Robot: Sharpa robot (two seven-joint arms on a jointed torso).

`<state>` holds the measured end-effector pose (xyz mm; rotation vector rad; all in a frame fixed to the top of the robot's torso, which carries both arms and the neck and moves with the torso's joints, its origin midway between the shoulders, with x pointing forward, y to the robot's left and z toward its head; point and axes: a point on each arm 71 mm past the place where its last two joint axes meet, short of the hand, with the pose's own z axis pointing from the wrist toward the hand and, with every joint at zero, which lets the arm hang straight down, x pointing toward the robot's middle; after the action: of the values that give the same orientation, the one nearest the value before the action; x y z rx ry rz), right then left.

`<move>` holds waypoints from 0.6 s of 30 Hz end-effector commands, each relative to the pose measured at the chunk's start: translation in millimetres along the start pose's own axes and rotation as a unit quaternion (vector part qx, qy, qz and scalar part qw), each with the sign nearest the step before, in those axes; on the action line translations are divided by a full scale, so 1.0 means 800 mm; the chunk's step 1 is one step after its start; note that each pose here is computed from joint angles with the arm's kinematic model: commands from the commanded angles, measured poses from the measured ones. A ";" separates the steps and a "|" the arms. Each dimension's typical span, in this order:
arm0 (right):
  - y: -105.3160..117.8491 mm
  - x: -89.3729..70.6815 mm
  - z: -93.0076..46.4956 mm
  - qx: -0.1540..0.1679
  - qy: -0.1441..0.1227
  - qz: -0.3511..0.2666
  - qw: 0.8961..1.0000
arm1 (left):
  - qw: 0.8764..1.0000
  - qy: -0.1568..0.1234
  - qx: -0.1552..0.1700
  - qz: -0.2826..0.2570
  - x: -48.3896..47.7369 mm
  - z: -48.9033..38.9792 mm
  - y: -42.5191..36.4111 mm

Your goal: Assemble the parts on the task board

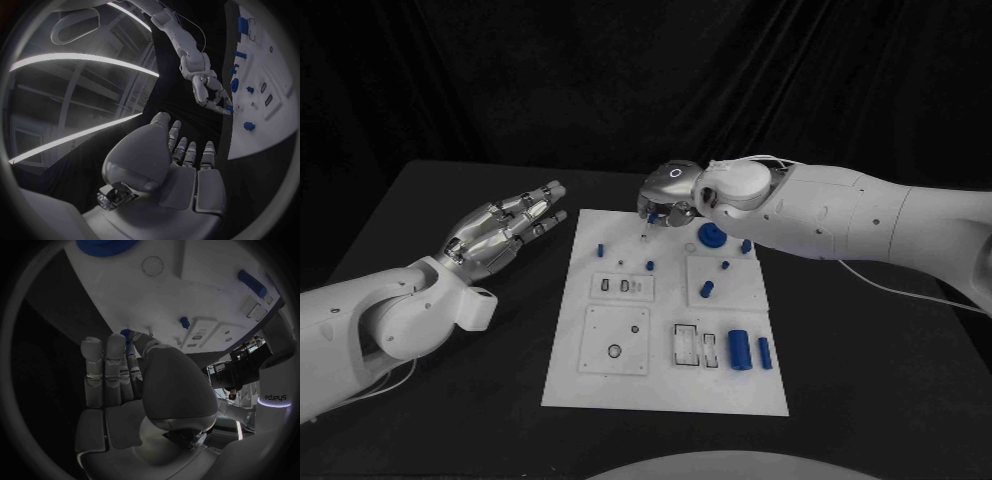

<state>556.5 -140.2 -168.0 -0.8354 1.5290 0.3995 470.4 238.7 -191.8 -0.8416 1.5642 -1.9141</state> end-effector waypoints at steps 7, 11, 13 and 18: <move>0.004 0.006 0.002 0.000 0.003 0.002 1.000 | 1.000 0.011 0.004 -0.005 0.003 0.002 -0.0013; 0.005 0.007 0.003 -0.001 0.003 0.002 1.000 | 1.000 0.011 0.003 -0.006 0.003 0.002 -0.0011; 0.006 0.007 0.004 -0.001 0.003 0.002 1.000 | 1.000 0.011 0.002 -0.006 0.002 0.002 -0.0010; 0.006 0.008 0.004 0.002 0.008 0.003 1.000 | 1.000 0.012 0.001 -0.006 0.002 0.003 -0.0007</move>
<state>555.8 -136.1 -173.3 -0.8369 1.5358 0.4057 471.2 238.4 -192.5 -0.8424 1.5746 -1.9160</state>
